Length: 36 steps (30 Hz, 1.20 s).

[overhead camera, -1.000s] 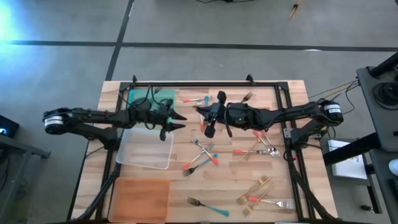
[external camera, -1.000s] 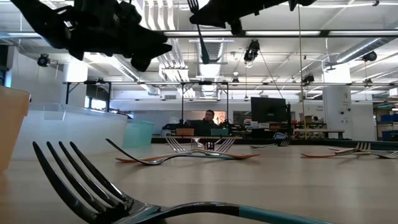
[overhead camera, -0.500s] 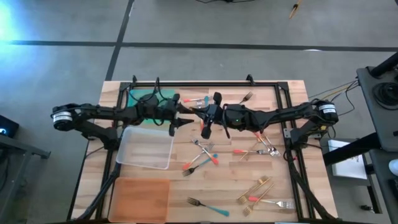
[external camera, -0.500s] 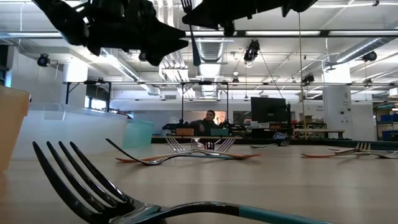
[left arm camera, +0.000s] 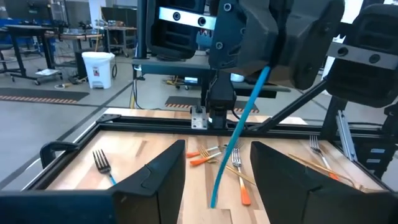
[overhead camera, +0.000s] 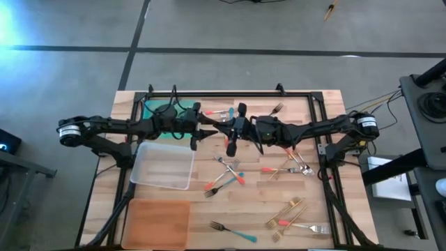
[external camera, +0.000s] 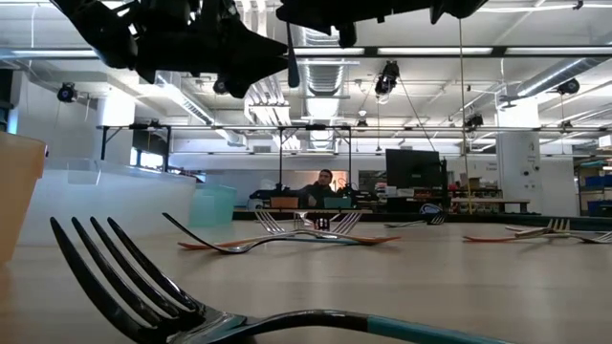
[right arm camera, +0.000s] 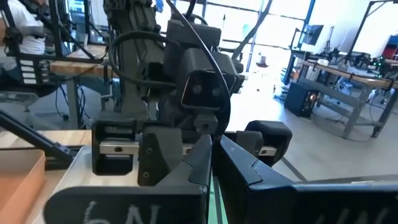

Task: Sort silverware by color (type)
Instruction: Put the blue fork into the blue bin

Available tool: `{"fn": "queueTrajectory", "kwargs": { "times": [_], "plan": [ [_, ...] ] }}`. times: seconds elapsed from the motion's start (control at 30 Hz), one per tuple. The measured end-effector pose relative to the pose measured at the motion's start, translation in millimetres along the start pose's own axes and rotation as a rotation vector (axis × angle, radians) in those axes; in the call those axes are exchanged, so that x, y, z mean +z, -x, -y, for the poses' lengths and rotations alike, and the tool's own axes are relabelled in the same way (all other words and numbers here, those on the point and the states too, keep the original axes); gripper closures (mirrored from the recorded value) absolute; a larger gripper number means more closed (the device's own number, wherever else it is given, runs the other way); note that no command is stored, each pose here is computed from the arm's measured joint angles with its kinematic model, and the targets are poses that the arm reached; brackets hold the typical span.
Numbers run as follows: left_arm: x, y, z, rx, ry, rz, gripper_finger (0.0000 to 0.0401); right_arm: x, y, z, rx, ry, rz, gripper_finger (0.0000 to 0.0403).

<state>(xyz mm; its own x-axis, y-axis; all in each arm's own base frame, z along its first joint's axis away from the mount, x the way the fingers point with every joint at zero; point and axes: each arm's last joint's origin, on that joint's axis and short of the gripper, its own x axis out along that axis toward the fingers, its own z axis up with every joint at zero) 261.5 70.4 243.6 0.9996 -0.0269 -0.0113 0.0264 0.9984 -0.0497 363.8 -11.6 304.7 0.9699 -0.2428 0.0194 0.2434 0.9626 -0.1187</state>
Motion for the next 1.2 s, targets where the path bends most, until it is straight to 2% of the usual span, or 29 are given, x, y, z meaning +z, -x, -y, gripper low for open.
{"fn": "queueTrajectory", "kwargs": {
  "times": [0.47, 0.57, 0.77, 1.03, 1.2],
  "plan": [
    [8, -3, -1, -0.001, -0.004, 0.003, 0.0243, 4, -16, -3, -0.002, 0.038, 0.040, 0.0394],
    [5, -3, -1, 0.000, 0.004, -0.026, 0.0274, 5, -17, -3, -0.012, 0.058, 0.039, 0.0394],
    [1, -3, -1, 0.001, 0.012, -0.060, 0.0385, 8, -15, -2, -0.031, 0.066, 0.044, 0.0394],
    [1, -2, -1, -0.009, 0.028, -0.067, 0.0398, 6, -15, -2, -0.034, 0.017, 0.031, 0.0388],
    [6, 5, -6, 0.025, 0.058, -0.161, 0.0400, 1, -12, 2, -0.042, 0.025, -0.066, 0.0353]
  ]
}}
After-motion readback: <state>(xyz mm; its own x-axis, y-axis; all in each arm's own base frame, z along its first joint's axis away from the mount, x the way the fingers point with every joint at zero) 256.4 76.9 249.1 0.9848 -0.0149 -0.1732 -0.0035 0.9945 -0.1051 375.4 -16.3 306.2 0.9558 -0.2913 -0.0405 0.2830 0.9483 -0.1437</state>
